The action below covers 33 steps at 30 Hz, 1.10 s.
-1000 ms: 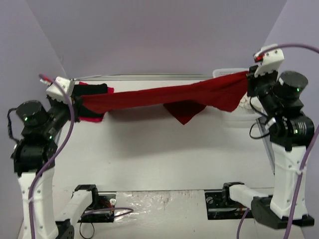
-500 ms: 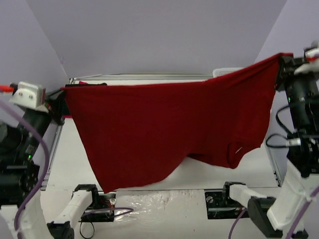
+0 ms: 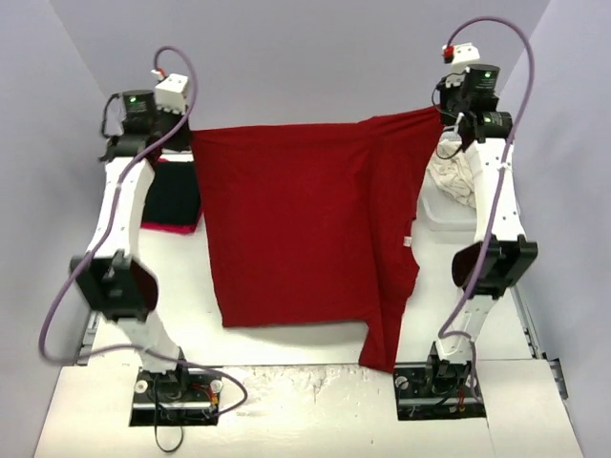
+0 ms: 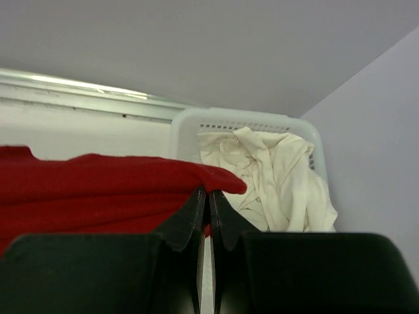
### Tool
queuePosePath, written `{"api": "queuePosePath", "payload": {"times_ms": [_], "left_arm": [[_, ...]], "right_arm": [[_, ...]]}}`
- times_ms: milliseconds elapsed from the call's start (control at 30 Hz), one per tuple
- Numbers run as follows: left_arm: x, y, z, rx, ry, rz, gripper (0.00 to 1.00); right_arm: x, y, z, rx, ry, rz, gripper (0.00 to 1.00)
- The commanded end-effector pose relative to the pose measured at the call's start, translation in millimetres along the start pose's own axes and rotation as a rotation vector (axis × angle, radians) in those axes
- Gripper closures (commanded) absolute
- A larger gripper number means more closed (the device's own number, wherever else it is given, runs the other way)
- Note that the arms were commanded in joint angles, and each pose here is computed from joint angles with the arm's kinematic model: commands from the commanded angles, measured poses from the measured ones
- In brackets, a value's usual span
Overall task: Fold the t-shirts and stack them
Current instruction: Flatten out the tshirt
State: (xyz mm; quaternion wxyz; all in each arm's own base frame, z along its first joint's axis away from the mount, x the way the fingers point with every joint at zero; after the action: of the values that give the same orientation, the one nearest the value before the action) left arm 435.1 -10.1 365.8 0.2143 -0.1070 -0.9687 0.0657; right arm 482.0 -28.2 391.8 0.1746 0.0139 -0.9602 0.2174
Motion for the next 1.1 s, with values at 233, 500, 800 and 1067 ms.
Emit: {"api": "queuePosePath", "payload": {"times_ms": [233,500,800,1067], "left_arm": [[-142,12,12,-0.27,0.118,0.003,0.03],[-92,-11,13,-0.322,0.099,0.009,0.06],[-6,-28,61,-0.221,0.133,0.076,0.06],[-2,-37,163,-0.239,0.471,0.301,0.03]], "right_arm": [[-46,21,-8,0.177,0.031,0.15,0.1],[29,68,-24,0.281,-0.025,0.015,0.04],[67,103,48,0.261,0.093,-0.186,0.5],[70,155,140,0.286,0.406,-0.527,1.0]]}}
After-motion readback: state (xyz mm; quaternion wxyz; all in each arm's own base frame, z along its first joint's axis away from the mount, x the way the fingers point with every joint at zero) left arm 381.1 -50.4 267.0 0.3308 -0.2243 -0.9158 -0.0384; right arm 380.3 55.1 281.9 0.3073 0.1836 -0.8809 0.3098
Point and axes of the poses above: each gripper's point midway between its finger pads, its own x axis back along the fingers, its own y axis along the line the jaws close on, z = x × y, the point moved 7 cm from there along x, back along the fingers, and after that the axes turned 13 degrees about x, right-handed, at the moved point
